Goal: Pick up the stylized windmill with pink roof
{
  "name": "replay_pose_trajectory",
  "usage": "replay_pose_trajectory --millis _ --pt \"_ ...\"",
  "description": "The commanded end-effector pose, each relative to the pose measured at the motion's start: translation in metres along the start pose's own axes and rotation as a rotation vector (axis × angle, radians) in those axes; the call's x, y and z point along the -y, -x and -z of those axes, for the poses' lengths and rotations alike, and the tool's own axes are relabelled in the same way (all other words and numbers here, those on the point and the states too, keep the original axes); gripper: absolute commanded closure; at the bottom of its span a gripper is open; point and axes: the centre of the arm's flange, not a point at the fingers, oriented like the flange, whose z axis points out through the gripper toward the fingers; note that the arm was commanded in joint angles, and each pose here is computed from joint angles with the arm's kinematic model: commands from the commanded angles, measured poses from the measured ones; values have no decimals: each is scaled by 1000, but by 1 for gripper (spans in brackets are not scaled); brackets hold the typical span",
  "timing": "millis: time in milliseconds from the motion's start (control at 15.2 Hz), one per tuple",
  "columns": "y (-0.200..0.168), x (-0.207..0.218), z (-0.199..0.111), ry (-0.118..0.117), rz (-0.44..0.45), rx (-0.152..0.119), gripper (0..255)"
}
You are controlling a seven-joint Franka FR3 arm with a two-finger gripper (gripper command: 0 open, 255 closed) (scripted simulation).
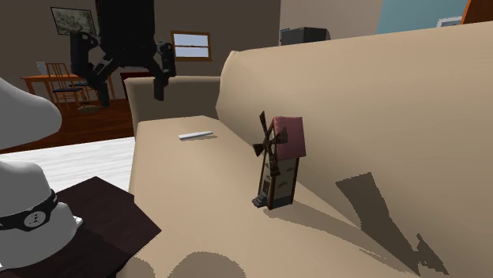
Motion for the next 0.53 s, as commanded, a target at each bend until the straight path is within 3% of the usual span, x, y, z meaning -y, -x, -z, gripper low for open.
replay_pose_trajectory --millis 0,462 --pt "-8 27 -5 -4 -15 5 0" --pt "-35 115 -12 -15 -62 23 0"
